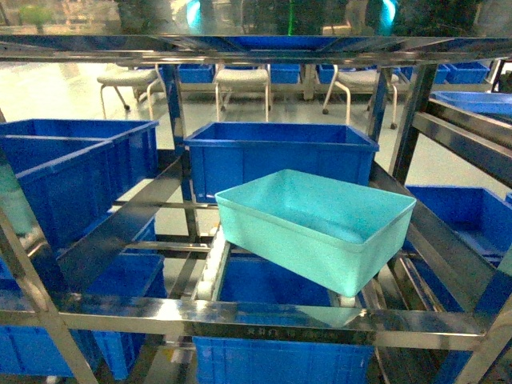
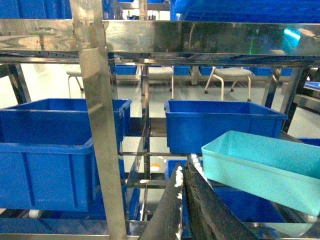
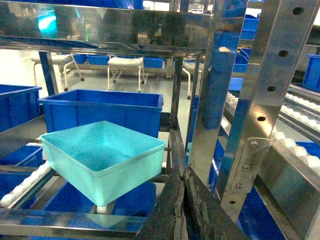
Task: Organize blue bins on left shelf correctly
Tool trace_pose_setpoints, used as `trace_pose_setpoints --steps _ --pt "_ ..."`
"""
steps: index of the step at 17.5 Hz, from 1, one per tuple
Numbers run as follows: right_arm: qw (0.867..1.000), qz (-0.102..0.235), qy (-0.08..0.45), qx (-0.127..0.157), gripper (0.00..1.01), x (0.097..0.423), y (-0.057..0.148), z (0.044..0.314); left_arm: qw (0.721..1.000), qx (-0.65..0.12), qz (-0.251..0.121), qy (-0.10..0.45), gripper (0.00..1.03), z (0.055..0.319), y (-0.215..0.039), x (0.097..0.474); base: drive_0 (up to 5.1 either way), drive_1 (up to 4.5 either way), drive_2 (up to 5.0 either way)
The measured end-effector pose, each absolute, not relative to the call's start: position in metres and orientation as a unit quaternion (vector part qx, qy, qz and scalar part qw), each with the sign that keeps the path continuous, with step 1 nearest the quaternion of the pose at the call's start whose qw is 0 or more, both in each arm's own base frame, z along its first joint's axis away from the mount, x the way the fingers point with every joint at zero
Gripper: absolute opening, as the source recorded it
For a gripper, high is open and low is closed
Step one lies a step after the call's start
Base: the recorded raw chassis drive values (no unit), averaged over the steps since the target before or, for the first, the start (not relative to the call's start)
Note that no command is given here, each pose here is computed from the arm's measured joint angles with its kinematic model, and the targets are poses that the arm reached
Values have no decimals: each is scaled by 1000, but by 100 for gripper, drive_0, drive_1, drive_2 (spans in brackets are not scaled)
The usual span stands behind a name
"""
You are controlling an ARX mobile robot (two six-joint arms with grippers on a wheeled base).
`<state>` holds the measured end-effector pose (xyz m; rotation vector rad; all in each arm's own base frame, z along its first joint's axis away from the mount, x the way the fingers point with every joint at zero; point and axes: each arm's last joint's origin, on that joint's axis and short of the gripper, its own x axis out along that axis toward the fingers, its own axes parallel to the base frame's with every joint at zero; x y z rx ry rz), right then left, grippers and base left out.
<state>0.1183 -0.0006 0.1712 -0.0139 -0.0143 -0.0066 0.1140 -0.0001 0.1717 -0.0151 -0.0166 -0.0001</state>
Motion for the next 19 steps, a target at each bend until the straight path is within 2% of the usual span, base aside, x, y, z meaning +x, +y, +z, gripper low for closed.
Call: trace_pose_setpoints --steps 19 --pt "1000 -3 -7 -7 2 110 -1 171 1000 -8 0 -3 2 170 0 107 0 0 0"
